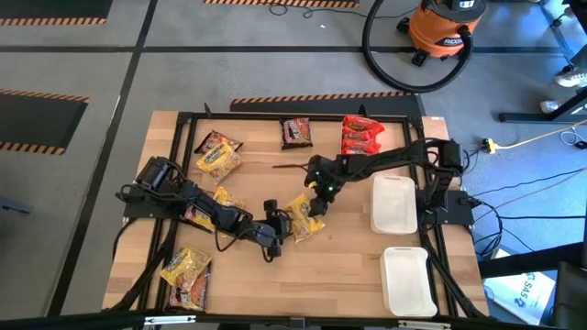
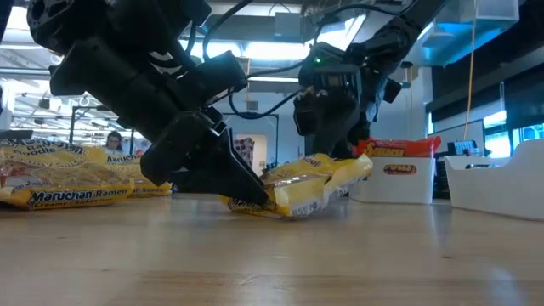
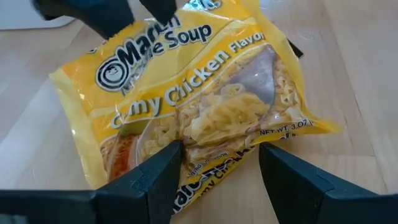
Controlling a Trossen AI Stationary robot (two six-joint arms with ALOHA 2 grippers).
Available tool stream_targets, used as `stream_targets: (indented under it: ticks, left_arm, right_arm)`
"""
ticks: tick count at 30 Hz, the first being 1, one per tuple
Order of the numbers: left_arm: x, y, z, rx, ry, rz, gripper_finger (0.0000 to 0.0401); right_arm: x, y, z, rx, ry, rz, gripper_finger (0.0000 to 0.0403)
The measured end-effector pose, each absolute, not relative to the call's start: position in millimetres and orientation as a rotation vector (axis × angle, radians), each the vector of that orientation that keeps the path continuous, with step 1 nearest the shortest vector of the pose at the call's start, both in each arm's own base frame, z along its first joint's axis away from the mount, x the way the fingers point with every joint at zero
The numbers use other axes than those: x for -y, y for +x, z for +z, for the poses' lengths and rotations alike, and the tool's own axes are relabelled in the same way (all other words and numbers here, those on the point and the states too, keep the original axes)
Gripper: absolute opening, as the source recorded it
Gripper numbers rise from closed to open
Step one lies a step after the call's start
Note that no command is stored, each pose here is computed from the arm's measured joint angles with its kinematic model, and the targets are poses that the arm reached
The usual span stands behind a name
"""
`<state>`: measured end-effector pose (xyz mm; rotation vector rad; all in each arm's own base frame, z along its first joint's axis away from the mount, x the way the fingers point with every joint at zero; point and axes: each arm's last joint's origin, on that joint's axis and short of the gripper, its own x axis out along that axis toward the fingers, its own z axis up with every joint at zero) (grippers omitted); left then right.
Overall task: Sort Maruchan noodles
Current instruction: Put the yellow noodle pack into the middle white bin
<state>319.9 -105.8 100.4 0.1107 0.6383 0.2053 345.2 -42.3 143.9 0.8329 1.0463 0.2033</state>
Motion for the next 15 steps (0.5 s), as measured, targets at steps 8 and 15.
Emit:
stream_targets:
  ticks: [8,15]
  left_arm:
    - [105.7,320.3,100.6,-0.632,0.103,0.206,0.0209]
    - [105.7,320.4,100.6,-0.63,0.103,0.206,0.0209]
  right_arm:
    - [50.6,342.1,148.9,-1.02,0.824,0.31,0.0276]
    - [51.9,339.8,143.3,-1.064,0.786,0.181,0.0276]
